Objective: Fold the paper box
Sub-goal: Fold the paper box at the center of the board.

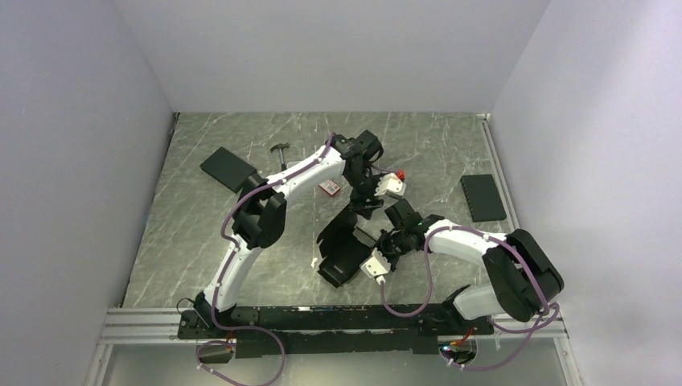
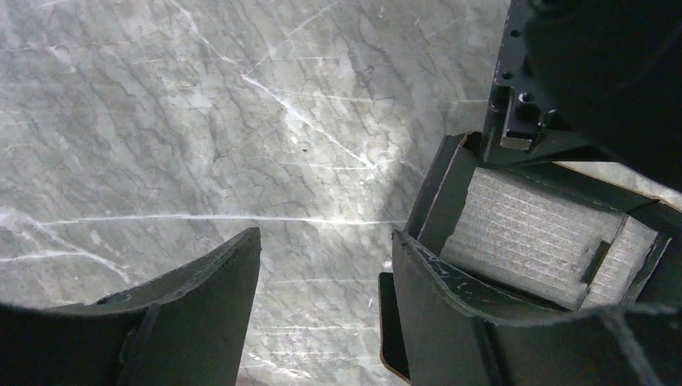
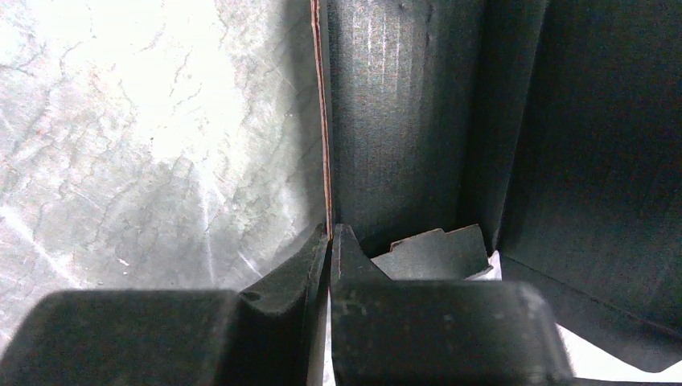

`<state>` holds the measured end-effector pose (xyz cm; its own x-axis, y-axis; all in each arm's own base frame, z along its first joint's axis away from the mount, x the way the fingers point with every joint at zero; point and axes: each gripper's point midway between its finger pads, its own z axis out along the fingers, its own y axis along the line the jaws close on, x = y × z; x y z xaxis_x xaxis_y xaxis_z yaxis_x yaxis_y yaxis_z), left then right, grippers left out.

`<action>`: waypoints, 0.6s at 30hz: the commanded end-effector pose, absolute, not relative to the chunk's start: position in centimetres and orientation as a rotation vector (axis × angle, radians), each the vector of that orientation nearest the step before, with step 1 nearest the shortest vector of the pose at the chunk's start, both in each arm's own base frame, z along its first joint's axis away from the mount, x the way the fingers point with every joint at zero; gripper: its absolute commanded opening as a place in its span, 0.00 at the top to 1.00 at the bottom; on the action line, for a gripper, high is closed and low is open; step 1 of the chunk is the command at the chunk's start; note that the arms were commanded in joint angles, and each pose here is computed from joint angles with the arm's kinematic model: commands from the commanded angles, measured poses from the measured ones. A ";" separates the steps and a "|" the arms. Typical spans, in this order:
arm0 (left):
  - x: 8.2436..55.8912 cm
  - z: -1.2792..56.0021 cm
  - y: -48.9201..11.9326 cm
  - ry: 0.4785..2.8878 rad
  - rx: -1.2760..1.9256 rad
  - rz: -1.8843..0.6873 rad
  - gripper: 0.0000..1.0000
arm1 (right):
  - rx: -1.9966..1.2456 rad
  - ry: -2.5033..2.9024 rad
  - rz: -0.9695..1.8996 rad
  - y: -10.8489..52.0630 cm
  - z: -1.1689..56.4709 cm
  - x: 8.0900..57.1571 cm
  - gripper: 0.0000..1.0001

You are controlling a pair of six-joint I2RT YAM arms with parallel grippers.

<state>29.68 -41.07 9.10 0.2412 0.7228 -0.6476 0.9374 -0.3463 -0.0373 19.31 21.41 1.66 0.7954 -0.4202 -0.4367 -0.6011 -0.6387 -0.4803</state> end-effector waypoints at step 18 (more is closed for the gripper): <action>30.7 16.3 -41.0 1.379 2.044 -0.812 0.25 | -2.299 0.687 0.394 22.6 3.3 19.3 1.00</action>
